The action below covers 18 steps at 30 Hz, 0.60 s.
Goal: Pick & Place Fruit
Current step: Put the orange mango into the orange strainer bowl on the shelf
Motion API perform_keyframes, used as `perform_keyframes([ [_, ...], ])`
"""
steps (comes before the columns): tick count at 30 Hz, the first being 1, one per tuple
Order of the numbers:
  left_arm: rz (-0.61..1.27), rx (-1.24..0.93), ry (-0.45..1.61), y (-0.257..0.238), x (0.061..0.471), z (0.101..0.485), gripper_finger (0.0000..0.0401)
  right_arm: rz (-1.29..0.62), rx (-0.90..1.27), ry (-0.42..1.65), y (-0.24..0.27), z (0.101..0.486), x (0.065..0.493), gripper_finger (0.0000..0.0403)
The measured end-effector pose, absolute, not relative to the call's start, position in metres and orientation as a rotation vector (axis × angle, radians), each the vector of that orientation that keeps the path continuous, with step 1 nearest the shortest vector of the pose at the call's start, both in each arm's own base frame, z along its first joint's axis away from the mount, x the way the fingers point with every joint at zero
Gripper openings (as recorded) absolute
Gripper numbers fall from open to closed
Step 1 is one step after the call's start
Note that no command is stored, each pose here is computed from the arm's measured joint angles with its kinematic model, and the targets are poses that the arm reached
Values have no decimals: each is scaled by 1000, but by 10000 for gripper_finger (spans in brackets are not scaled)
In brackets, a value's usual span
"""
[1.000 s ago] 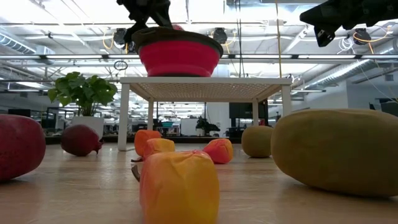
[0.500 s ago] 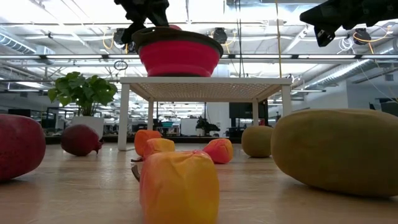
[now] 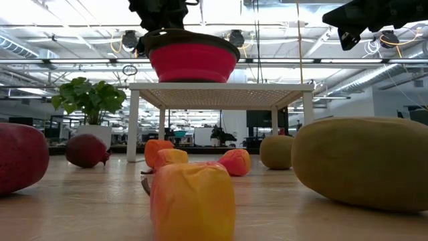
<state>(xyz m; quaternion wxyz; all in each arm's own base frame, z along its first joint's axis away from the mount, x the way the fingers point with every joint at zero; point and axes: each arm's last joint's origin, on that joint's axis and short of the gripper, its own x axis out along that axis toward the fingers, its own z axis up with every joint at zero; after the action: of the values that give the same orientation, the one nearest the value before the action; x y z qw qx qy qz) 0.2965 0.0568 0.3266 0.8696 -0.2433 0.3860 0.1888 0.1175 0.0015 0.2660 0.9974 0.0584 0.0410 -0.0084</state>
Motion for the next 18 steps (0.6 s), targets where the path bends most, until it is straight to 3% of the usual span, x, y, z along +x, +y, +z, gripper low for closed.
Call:
perform_keyframes([
  [9, 374, -465, 814, 57, 298, 325, 220, -17, 117, 82, 2, 266, 118, 0],
  [18, 361, -416, 821, 58, 298, 325, 276, -17, 117, 82, 2, 266, 117, 0],
])
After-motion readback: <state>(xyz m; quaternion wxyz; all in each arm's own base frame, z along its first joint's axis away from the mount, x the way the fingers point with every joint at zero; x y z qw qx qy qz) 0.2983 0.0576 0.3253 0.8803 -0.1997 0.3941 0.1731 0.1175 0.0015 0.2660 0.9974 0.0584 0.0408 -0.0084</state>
